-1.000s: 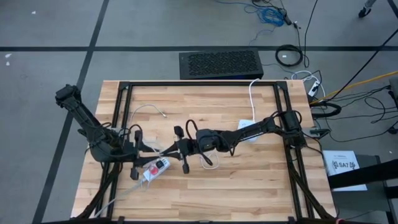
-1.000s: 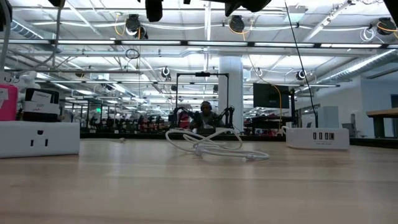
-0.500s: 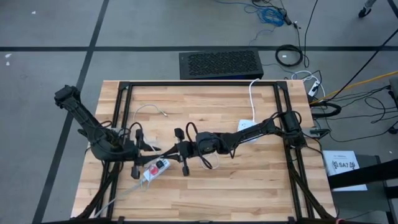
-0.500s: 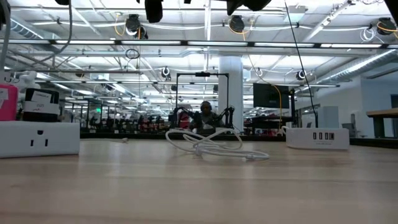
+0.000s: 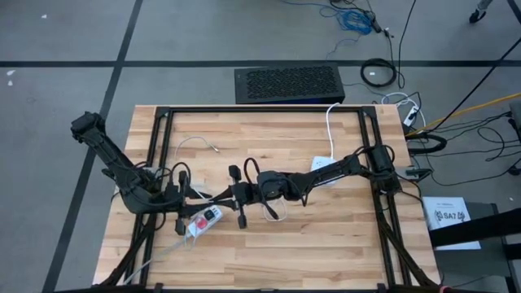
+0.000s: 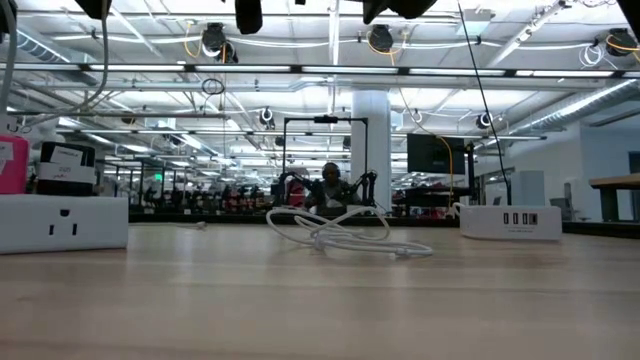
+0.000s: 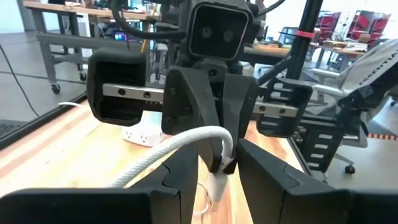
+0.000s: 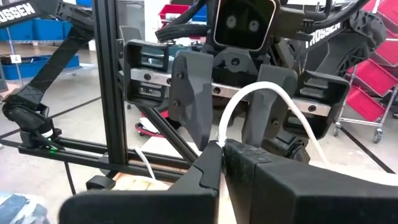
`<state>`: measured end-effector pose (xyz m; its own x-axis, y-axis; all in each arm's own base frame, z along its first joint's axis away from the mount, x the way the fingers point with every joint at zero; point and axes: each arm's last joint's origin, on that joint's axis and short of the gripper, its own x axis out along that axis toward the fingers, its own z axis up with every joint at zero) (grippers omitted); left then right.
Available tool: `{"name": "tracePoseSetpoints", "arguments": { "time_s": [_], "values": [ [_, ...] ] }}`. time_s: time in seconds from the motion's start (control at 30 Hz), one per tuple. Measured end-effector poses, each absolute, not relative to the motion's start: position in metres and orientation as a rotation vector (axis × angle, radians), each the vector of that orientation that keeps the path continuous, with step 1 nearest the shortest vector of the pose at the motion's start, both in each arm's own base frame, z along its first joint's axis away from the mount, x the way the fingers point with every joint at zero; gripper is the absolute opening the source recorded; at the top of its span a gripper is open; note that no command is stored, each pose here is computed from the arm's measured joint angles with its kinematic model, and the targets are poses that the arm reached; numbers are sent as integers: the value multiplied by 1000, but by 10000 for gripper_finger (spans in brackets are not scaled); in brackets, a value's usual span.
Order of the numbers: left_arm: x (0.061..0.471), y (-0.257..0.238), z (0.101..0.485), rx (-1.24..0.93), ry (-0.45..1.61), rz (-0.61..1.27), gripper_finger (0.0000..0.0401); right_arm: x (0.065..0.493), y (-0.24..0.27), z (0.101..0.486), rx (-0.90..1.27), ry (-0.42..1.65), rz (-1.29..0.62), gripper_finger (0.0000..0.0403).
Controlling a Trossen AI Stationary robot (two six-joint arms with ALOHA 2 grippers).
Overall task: Insert USB
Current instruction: Insert the top right white cable charger into the black adapter charger
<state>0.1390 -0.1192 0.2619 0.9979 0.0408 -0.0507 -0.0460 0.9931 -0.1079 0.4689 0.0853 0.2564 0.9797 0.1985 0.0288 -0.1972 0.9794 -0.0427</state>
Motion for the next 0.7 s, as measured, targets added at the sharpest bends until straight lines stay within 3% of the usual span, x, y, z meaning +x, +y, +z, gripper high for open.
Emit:
{"name": "tracePoseSetpoints", "arguments": {
  "time_s": [0.23,0.47,0.7],
  "values": [
    [139,-118,263,-129,33,85,104,469,84,254,-38,-7,169,0],
    [139,-117,263,-127,29,132,13,470,83,252,-38,1,136,0],
    [139,-117,262,-92,37,138,7,469,81,251,15,41,138,9]
  ]
}}
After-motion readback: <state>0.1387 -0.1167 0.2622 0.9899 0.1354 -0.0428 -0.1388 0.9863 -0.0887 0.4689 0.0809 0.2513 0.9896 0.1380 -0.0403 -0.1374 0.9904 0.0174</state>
